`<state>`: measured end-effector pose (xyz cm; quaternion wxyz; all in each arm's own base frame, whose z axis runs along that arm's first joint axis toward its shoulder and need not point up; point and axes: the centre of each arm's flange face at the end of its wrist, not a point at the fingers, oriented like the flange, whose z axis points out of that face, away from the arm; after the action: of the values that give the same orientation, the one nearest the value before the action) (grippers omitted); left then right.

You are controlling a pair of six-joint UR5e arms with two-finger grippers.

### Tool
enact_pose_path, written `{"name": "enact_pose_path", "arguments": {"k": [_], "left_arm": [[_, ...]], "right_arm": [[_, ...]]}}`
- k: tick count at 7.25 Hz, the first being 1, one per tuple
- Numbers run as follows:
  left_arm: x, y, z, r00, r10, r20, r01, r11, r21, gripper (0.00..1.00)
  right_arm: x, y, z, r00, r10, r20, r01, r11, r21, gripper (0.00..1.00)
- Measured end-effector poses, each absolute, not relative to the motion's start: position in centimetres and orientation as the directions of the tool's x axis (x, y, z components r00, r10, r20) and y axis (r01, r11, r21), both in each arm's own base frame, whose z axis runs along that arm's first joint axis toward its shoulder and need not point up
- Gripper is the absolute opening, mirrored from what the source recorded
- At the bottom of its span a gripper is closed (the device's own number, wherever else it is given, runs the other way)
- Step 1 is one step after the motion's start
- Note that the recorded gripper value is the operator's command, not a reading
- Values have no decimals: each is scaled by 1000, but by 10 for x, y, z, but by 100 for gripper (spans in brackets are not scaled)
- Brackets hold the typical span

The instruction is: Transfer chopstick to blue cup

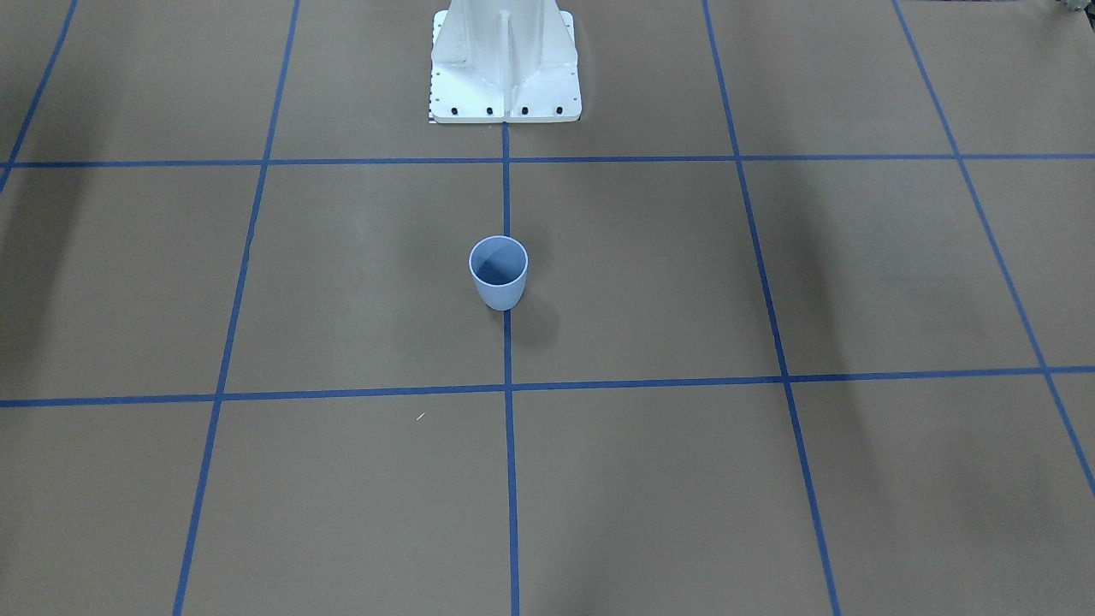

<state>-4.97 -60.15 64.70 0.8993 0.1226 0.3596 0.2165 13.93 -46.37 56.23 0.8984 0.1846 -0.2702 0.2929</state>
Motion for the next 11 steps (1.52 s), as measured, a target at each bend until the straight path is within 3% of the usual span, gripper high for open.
{"name": "enact_pose_path", "arguments": {"k": [2,4,7,9,11], "left_arm": [[-54,-597,651,658,447,-606,-279,892,355,98],[-75,-589,648,707,256,-659,-121,962,243,98],[-87,-571,612,693,68,-718,3,995,98,98],[-88,-552,585,683,73,-727,-23,997,78,98],[-87,-546,580,681,80,-728,-32,996,79,98]], "right_arm": [[166,-494,518,679,438,589,-625,766,151,0],[142,-525,483,650,420,633,-597,798,84,0],[12,-555,394,539,422,729,-591,806,-30,0],[-93,-564,321,502,372,781,-531,845,-61,0],[-186,-562,232,427,442,789,-543,823,-167,0]]}}
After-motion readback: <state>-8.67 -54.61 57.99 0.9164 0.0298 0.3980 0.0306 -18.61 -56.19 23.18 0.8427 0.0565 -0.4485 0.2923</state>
